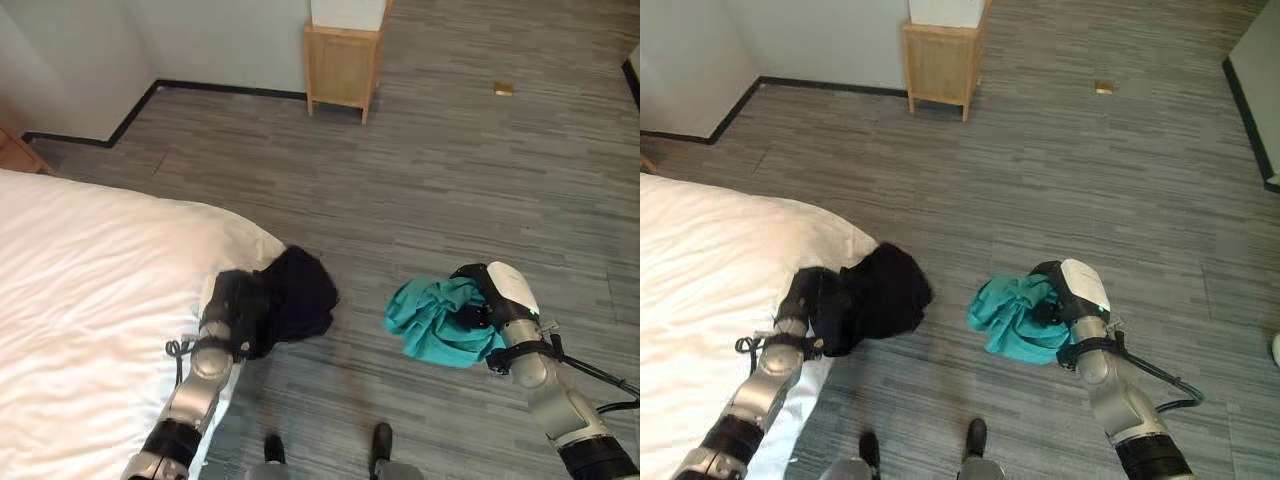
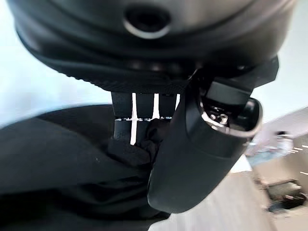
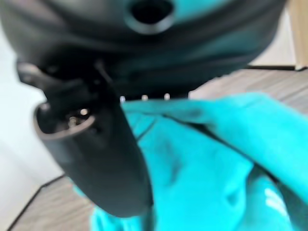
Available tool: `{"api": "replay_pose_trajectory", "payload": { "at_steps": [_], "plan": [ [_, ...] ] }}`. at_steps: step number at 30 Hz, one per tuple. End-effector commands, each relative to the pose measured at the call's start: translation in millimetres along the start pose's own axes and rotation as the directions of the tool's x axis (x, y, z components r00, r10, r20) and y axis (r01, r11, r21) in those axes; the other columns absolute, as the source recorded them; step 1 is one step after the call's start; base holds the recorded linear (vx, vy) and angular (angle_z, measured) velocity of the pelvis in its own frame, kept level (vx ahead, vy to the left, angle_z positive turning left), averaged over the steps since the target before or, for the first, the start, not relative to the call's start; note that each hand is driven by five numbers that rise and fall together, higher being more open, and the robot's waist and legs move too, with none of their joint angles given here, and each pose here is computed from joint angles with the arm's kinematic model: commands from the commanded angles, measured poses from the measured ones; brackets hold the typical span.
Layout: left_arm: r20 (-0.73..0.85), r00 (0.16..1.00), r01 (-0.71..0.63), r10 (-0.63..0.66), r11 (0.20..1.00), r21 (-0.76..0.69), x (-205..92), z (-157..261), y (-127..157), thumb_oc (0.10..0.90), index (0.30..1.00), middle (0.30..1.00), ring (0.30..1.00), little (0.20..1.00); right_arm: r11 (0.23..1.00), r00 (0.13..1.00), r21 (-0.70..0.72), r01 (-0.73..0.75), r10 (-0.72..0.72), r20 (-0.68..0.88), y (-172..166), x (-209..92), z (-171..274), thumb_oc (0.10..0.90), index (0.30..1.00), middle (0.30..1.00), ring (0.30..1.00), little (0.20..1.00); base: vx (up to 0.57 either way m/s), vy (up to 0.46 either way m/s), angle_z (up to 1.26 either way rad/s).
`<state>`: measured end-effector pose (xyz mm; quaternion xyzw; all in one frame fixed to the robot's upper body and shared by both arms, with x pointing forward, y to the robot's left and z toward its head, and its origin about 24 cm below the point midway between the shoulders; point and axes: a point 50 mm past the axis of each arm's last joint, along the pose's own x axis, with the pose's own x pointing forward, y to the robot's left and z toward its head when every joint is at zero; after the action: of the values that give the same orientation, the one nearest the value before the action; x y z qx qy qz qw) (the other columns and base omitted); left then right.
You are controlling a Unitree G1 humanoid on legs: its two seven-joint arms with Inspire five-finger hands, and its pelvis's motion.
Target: Pick up bed clothes into laundry basket.
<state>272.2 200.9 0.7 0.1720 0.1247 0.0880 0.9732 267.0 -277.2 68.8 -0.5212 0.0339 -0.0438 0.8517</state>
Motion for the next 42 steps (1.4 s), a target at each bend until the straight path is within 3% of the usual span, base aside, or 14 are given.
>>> {"api": "replay_pose_trajectory", "payload": {
  "at_steps": [1,6,12,16,21,31,37,42],
  "plan": [
    [0.371,0.922,-0.095,0.11,0.994,-0.059,20,93,23,0.4,0.3,0.3,0.3,0.3,0.976,0.962,-0.001,0.217,-0.214,0.169,-59,10,28,0.4,0.3,0.3,0.3,0.3,0.06,-0.025,0.0],
    [0.354,0.927,-0.154,0.125,0.987,0.053,24,87,29,0.4,0.3,0.3,0.3,0.3,0.967,0.954,-0.03,0.251,-0.242,0.177,-75,15,30,0.4,0.3,0.3,0.3,0.3,0.17,-0.021,0.03],
    [0.366,0.924,-0.128,0.105,0.991,0.038,19,86,25,0.4,0.3,0.3,0.3,0.3,0.961,0.939,0.012,0.277,-0.273,0.21,-78,21,42,0.4,0.3,0.3,0.3,0.3,0.37,0.021,-0.13],
    [0.401,0.913,-0.086,0.082,0.996,-0.007,5,88,21,0.4,0.3,0.3,0.3,0.3,0.968,0.925,0.103,0.231,-0.251,0.287,-55,19,71,0.4,0.3,0.3,0.3,0.3,0.64,0.262,-0.44],
    [0.444,0.895,-0.074,0.047,0.996,0.043,2,99,17,0.4,0.3,0.3,0.3,0.3,0.972,0.931,0.121,0.2,-0.227,0.286,-31,14,79,0.4,0.3,0.3,0.3,0.3,0.41,0.199,-0.14],
    [0.497,0.868,-0.036,-0.003,0.997,0.07,7,120,-6,0.4,0.3,0.3,0.3,0.3,0.953,0.901,0.133,0.271,-0.299,0.313,-39,11,86,0.4,0.3,0.3,0.3,0.3,0.49,0.026,0.51],
    [0.478,0.878,-0.059,0.015,0.995,0.078,9,113,0,0.4,0.3,0.3,0.3,0.3,0.96,0.918,0.101,0.262,-0.28,0.28,-32,9,76,0.4,0.3,0.3,0.3,0.3,0.6,-0.194,0.54],
    [0.455,0.891,0.001,-0.011,1.0,0.023,5,107,-2,0.4,0.3,0.3,0.3,0.3,0.954,0.917,0.121,0.276,-0.299,0.266,-36,8,72,0.4,0.3,0.3,0.3,0.3,0.51,-0.195,0.52]
  ]
}}
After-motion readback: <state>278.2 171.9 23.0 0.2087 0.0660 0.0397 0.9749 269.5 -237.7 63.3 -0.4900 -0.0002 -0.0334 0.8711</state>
